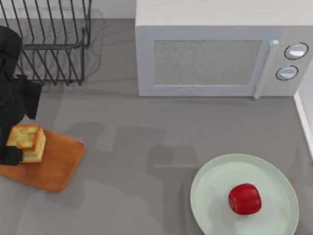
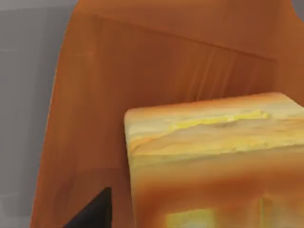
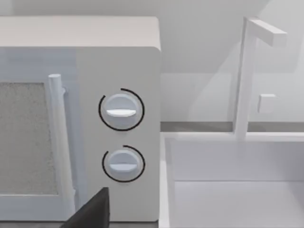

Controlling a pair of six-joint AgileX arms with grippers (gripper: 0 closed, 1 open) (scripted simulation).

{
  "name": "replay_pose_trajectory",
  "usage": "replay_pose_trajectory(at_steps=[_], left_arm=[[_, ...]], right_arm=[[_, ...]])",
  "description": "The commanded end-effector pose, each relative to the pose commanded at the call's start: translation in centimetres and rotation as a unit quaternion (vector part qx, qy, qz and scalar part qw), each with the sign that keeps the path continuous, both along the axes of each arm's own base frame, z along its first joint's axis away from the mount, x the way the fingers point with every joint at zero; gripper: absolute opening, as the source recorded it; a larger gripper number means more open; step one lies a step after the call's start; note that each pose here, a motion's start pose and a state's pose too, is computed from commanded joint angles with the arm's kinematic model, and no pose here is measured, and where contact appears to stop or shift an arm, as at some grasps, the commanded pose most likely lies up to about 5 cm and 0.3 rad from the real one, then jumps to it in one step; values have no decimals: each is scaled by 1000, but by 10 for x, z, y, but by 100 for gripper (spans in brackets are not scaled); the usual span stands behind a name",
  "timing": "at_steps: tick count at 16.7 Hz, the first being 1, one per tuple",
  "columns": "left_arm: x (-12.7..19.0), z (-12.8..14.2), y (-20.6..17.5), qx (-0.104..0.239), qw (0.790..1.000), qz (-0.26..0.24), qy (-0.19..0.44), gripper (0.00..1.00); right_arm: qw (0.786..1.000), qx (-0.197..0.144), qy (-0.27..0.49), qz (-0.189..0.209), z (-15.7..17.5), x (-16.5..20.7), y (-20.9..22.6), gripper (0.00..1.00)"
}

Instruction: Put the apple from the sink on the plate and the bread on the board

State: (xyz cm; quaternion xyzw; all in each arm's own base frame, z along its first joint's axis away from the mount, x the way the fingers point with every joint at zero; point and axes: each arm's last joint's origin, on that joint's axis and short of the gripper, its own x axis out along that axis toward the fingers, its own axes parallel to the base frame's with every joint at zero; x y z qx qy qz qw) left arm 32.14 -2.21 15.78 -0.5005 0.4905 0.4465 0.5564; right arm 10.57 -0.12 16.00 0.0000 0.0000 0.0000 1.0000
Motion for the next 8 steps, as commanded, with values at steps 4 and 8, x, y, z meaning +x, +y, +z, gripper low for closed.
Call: replay_pose_trajectory(at_steps=[4, 8], left_arm=[[-34, 33, 5, 16, 989, -99, -110, 100], [-98, 59, 11, 77, 938, -233, -245, 100]], right_arm=[[1000, 0, 0, 0, 0, 0, 0, 100], [1000, 0, 0, 0, 0, 0, 0, 100]])
